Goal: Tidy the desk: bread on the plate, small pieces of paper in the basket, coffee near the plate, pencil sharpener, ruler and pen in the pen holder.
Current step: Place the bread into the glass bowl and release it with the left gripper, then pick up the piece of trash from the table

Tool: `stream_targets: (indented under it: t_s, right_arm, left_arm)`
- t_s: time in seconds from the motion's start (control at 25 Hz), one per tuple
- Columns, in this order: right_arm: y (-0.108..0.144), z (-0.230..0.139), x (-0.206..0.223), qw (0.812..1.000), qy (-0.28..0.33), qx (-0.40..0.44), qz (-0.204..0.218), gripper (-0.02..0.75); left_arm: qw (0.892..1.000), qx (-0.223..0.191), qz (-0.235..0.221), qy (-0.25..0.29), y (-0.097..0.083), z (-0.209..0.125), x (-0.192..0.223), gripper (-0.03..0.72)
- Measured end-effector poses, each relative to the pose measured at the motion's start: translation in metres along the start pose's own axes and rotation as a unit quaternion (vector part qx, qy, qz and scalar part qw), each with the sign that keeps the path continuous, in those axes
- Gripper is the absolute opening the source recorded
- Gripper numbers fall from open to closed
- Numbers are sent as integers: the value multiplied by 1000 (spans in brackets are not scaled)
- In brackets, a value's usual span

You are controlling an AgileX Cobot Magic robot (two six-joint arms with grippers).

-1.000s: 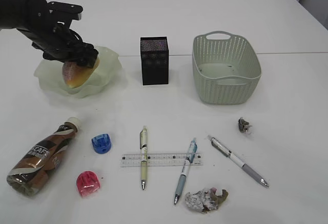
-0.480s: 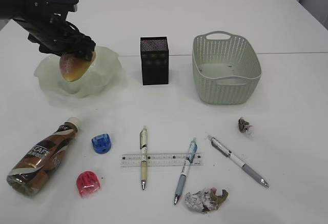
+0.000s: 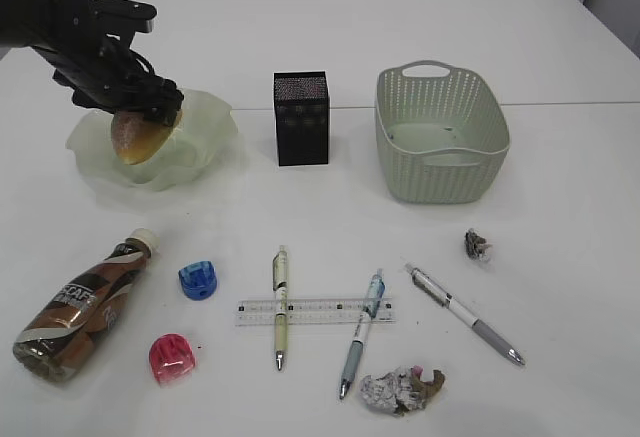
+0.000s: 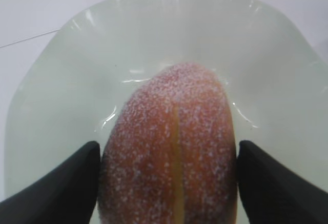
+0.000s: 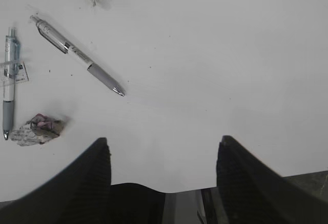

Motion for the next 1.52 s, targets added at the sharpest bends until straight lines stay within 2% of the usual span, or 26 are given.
stream_targets:
  t_s: [0.2,0.4,0.52,0.8,1.0,1.28,1.52]
  right_arm:
    - [0,0,0,1000,0,0,0,479]
    - [0,0,0,1000,0,1,0,479]
    - [0,0,0,1000,0,1,0,479]
    - [-3,0,0,1000,-1,-2,-7,479]
    - [-9,1,0,1000,-3,-8,-26,479]
    - [-13,2,0,999,-4,-22,-36,479]
    - [-6,1,3,1000,4,-21,-16,479]
  left_arm:
    - [1000,-8,0,0,0,0,0,660]
    - [1000,-13,1,4,0,-1,0,666]
    - [999,-19,6,27,2,-5,-5,659]
    - [995,-54,6,79,2,14,-70,618]
    - [988,-74,-4,133,-2,20,-122,584]
    - [990,-93,-46,91,-12,44,-181,575]
    - [993,-96,-64,33,-12,61,-244,569]
Point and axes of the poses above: a point on each arm's last joint axis where the gripper is mounted, x pointing out along that axis toward the gripper, y along the wrist's bending axis when the last joint is at zero, z = x × y, the point moved 9 cm from there along x, pointing out along that axis toward the gripper, and after that the axes turned 7 degrees about -x, right-handed, at the moved point
